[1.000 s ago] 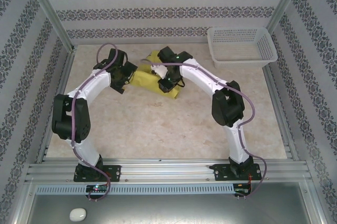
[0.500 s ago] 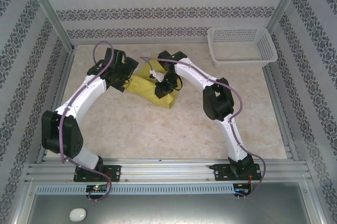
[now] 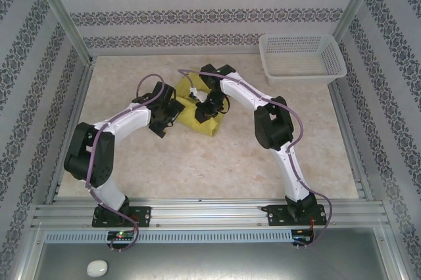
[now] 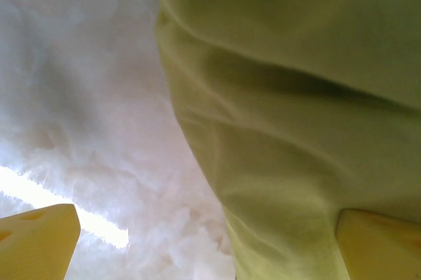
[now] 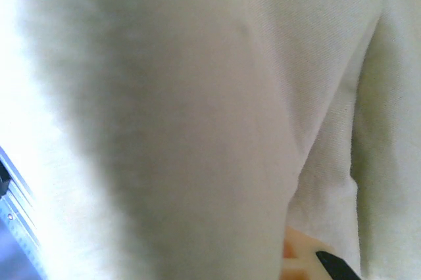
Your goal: Roll up the long pants
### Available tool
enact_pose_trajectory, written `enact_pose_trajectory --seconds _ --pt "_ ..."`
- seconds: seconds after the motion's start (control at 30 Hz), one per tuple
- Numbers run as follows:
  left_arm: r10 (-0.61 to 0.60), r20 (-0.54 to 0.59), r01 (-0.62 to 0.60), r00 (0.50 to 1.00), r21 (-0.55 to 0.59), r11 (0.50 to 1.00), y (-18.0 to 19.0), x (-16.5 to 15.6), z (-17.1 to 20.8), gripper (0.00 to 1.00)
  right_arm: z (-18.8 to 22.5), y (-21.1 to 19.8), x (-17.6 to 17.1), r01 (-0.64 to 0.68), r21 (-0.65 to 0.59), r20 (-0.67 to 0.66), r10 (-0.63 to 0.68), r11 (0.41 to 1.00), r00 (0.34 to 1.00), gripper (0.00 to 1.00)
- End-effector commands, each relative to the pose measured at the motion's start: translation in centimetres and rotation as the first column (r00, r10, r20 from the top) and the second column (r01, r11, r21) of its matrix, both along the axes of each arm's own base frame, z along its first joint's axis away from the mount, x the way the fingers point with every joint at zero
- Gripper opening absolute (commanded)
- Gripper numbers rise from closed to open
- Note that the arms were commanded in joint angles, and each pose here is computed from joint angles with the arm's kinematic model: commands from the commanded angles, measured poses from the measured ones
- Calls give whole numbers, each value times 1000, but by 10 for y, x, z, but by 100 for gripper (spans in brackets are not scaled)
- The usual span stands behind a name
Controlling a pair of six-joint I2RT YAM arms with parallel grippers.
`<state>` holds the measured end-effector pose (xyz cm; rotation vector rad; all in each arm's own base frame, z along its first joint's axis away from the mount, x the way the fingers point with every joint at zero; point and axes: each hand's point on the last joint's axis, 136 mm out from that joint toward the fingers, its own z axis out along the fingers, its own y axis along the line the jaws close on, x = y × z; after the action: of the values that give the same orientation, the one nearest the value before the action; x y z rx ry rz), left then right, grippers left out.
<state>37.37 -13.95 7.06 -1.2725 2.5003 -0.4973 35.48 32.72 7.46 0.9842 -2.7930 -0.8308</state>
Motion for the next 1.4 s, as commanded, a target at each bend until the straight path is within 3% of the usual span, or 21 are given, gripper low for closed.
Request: enact_pose_trajectory --seconds 0.0,0.23,0.4,0.6,0.87,1.37 --pt "51 55 -56 997 100 993 15 19 -1 100 18 -4 -3 28 35 -28 -28 999 999 0" --pt "129 129 -149 983 167 975 28 45 10 100 23 -6 -11 22 35 -35 -21 999 999 0" --pt "183 175 -214 967 175 961 38 45 22 100 22 -13 -12 16 13 -38 -15 1000 999 0" --pt "203 256 -240 945 120 963 38 47 38 100 19 -15 -10 22 10 -47 -22 1000 999 0" --pt "150 376 -151 914 -27 988 14 73 62 100 17 -16 -10 25 5 -54 -24 1000 998 0" --pt "119 253 -82 960 -152 985 -10 101 -10 100 24 -19 -11 29 2 -47 -29 1000 998 0"
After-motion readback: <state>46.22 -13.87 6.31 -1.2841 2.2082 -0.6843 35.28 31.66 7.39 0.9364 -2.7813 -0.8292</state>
